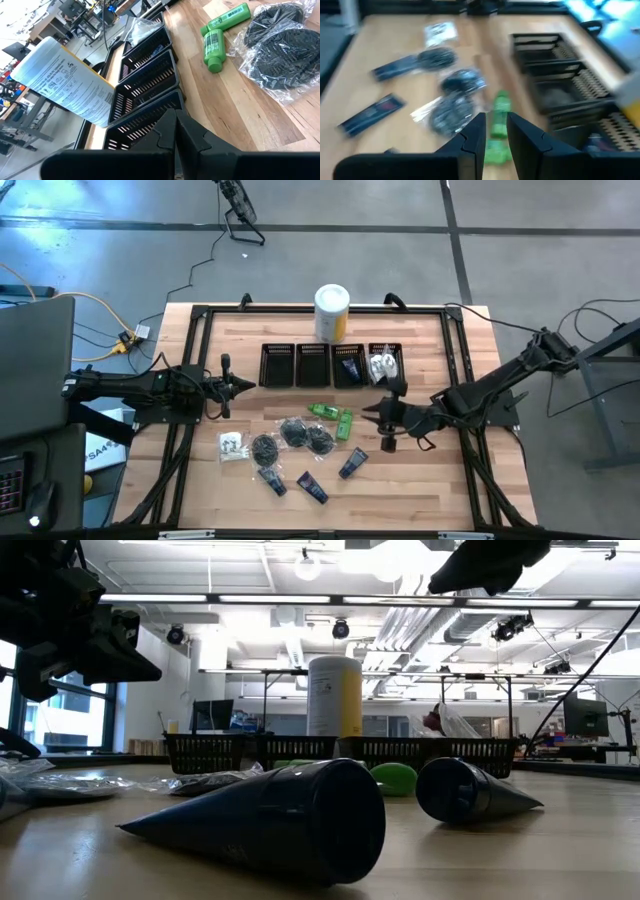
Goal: Pick & Place Travel size toiletries
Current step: Put the right shampoo into the middle left black bin
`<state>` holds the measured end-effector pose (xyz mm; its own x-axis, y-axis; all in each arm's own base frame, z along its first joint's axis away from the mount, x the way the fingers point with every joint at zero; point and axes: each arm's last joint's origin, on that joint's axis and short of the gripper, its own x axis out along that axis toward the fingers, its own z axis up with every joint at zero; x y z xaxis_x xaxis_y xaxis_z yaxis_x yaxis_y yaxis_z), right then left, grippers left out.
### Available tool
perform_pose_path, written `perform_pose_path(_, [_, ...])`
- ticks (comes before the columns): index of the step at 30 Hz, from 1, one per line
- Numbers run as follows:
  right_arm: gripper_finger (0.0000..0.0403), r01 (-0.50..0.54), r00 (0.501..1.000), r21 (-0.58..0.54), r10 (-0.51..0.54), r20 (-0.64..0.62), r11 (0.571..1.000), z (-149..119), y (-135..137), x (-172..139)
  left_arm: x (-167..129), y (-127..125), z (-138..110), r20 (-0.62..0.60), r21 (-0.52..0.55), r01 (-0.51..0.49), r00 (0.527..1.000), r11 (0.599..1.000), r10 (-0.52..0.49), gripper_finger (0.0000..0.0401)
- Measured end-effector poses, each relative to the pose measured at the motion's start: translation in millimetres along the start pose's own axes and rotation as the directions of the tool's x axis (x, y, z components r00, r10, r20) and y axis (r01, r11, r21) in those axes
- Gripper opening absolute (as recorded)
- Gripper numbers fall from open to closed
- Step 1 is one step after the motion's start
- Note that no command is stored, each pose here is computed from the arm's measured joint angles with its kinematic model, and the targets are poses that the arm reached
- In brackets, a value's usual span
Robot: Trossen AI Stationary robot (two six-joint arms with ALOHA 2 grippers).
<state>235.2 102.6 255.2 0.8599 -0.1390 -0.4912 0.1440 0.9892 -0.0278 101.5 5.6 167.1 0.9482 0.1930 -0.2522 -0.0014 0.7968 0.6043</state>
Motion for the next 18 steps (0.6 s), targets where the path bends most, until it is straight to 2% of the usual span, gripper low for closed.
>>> perform_pose_path(4, [0.0070,-0.093,0.995,-0.002,0.093,-0.033,0.996,-1,3,0,0,0,0,0.000,0.000,0.000,1.000,1.000,0.000,0.0001])
perform_pose_path(9, [0.0070,-0.142,0.989,0.018,0.143,-0.048,0.990,-1,4,0,0,0,0,0.000,0.000,0.000,1.000,1.000,0.000,0.0001])
perform_pose_path(18, [0.0070,-0.094,0.994,0.080,0.088,0.068,0.992,10,2,1,0,0,0,0.000,0.000,0.000,1.000,1.000,0.000,0.0001])
